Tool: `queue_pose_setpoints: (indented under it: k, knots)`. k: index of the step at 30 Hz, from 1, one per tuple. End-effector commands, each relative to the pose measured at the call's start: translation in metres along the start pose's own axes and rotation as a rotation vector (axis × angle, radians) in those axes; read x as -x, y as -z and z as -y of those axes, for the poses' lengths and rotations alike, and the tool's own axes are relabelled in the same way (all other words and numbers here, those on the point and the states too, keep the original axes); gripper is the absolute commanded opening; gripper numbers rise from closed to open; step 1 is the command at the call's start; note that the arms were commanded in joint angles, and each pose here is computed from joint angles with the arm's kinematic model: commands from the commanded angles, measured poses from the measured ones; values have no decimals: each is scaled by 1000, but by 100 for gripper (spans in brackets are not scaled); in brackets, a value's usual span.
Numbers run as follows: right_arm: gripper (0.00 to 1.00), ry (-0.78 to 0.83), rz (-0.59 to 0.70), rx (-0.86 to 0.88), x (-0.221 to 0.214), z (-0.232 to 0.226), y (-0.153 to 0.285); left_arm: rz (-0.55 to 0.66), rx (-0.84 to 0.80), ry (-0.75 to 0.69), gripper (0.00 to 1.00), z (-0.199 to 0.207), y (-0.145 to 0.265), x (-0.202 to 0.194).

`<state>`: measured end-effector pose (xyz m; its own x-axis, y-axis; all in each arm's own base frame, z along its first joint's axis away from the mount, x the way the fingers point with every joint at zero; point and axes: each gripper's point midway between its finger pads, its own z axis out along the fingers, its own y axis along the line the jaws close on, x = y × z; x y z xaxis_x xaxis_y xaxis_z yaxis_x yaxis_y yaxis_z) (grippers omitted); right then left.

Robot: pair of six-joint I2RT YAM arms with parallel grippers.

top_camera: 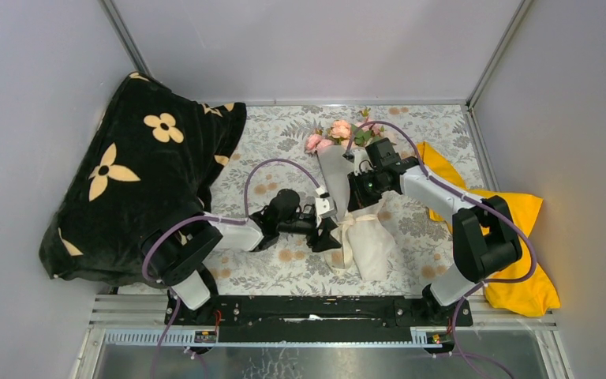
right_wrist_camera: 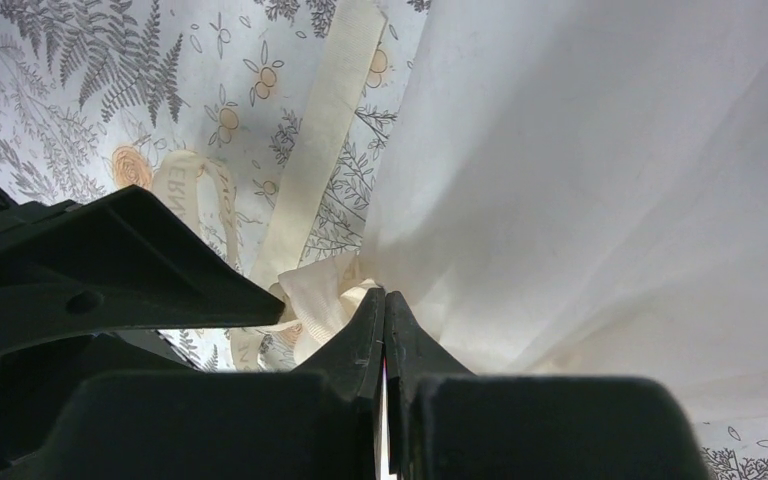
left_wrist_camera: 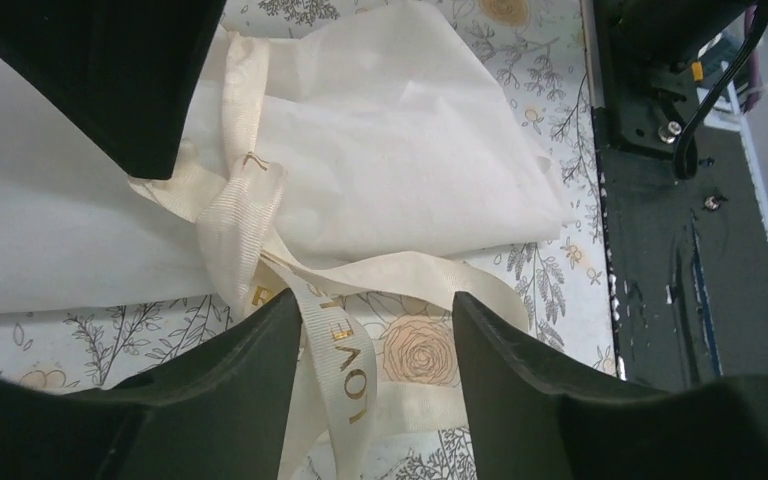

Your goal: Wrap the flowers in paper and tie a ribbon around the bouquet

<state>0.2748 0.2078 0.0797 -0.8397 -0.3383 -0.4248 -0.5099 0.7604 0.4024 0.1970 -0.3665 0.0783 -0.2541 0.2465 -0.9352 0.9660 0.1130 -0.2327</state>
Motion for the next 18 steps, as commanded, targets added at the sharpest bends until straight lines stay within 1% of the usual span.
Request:
queue_pose_setpoints:
  k: [1,3,5,7,9,12,16,18]
  knots:
    - [0,-11,69,-33,12,3,8,-43,-11,-175,65,-2,5,10]
    - [0,-12,69,-44,12,5,9,-107,13,-245,70,-9,10,9]
    - [0,-15,71,-45,12,4,10,-239,33,-281,75,-17,22,-8]
    - [0,-18,77,-44,12,4,10,-334,51,-321,81,-29,36,-22]
    - [0,-21,82,-43,13,3,10,-405,67,-329,85,-37,48,-33]
    - [0,-24,85,-41,13,2,11,-467,63,-343,92,-44,54,-38]
    - [0,-24,88,-46,13,2,13,-536,72,-358,95,-52,62,-46]
    - [0,-24,90,-53,13,3,14,-599,61,-383,93,-54,69,-60]
